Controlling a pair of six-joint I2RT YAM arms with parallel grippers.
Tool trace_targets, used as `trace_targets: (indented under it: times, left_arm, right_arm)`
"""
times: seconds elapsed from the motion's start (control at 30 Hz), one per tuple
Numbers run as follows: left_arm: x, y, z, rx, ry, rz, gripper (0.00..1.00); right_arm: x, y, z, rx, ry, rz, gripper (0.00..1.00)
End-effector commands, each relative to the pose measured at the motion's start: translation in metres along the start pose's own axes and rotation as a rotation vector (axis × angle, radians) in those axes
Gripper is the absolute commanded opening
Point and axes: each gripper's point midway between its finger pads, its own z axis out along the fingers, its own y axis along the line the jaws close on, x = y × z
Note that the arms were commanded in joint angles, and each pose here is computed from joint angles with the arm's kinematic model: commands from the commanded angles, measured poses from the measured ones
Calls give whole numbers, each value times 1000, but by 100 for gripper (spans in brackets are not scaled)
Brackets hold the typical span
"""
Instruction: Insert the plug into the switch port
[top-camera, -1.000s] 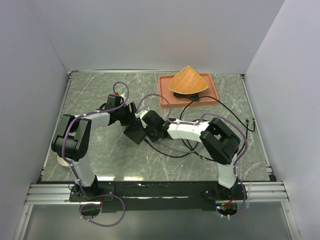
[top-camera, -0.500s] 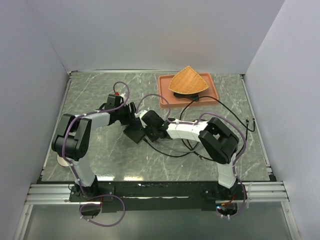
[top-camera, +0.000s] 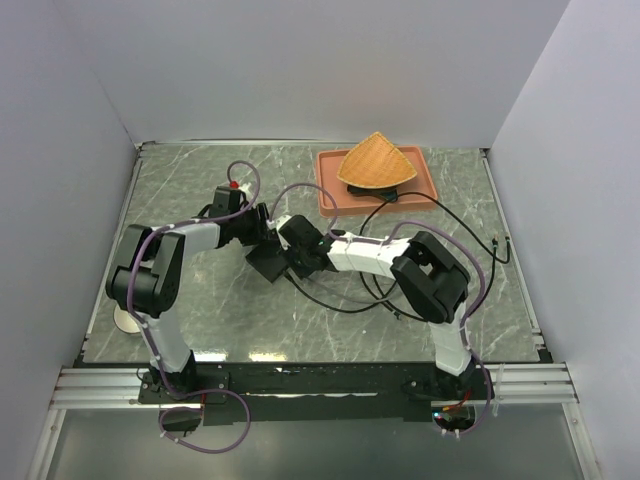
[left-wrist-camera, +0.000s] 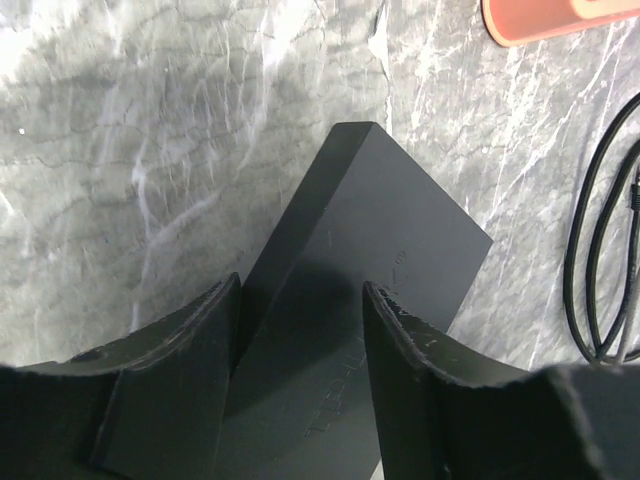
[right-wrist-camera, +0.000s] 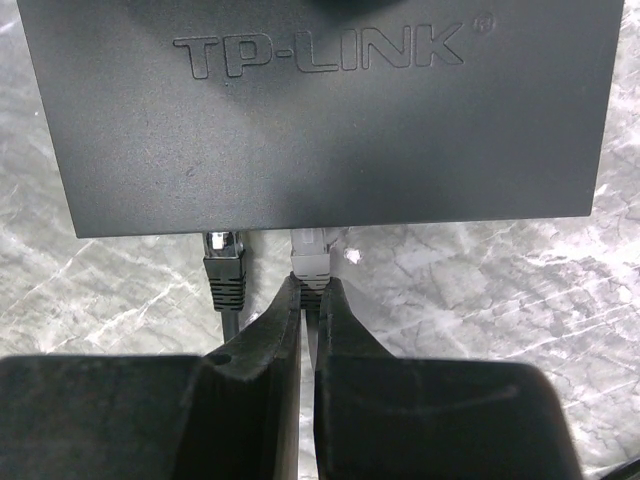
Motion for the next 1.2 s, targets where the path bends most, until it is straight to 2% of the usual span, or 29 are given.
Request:
trace_targets:
  times: [0.0, 0.23, 0.33, 0.53, 0.67, 0.9, 1.0, 1.07, 1.1, 1.17]
  left_arm:
    - [77, -42, -5, 170, 309, -84, 51]
    - [81, -45, -4, 182, 329, -80, 48]
    - [77, -41, -4, 151, 312, -75, 50]
    - [62, -28, -6, 41, 249, -74, 65]
    - [46, -16, -12, -29, 180, -89, 76]
    - [29, 0, -26, -91, 102, -134, 83]
    - [18, 6, -35, -120, 48, -146, 86]
    - [9, 7, -45, -140, 0, -148, 89]
    - [6, 7, -48, -149, -16, -145, 90]
    - [-5, 4, -60, -158, -73, -137, 93]
  right_arm:
    - [-142, -3, -16, -7, -465, 81, 0]
    - [-153, -5, -18, -9, -480, 92, 0]
    - [-148, -4, -22, -16, -476, 90, 0]
    - [-120, -1, -28, -36, -414, 80, 1]
    - [-87, -2, -31, -35, -356, 101, 17]
    - [-65, -3, -57, -21, -336, 89, 48]
    - [-58, -12, -71, 23, -332, 96, 73]
    - [-59, -17, -84, 48, -350, 93, 84]
    - [-59, -24, -90, 84, -360, 103, 97]
    - [-59, -32, -103, 110, -373, 111, 99]
